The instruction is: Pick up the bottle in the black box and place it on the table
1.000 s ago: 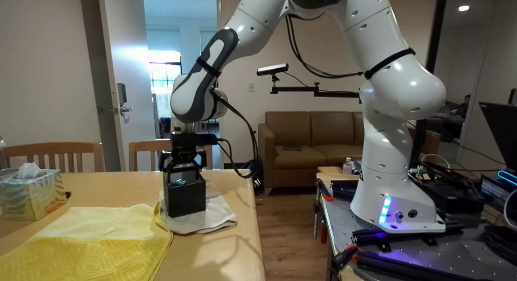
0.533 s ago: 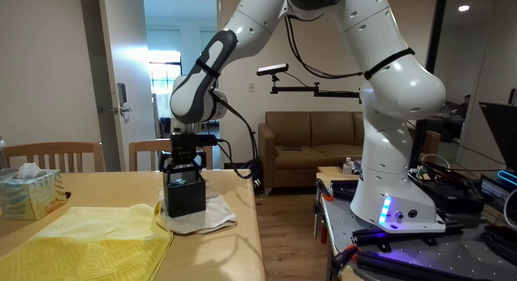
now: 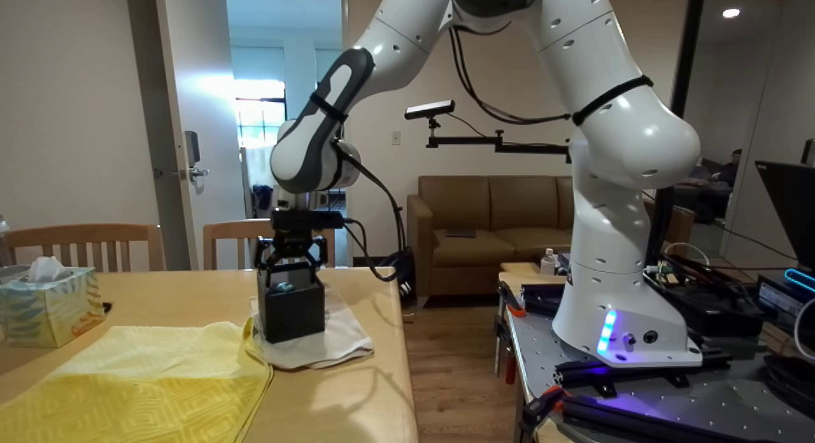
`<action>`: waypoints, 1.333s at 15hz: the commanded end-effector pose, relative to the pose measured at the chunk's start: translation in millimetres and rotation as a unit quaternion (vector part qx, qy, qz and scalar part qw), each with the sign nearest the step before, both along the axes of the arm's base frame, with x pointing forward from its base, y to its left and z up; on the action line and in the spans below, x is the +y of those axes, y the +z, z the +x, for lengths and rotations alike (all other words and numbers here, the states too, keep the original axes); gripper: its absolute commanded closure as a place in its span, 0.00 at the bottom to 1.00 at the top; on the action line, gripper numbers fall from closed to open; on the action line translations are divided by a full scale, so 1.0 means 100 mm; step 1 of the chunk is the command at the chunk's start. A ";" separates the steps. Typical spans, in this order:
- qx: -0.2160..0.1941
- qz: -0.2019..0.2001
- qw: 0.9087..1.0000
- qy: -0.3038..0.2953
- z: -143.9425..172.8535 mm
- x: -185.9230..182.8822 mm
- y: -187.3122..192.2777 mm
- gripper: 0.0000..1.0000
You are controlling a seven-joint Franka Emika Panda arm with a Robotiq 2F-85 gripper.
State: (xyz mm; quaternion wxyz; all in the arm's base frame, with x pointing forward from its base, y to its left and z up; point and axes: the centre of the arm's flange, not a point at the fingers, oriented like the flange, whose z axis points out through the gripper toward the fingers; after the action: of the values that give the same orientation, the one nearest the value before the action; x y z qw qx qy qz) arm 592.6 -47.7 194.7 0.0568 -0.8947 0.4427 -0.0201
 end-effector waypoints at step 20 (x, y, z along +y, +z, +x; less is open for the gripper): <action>0.020 0.018 1.000 0.001 0.00 0.00 -0.14 0.44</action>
State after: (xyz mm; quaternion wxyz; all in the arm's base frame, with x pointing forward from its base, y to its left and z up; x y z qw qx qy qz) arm 589.1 -43.5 181.5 0.0562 -0.8956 0.4413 -0.0033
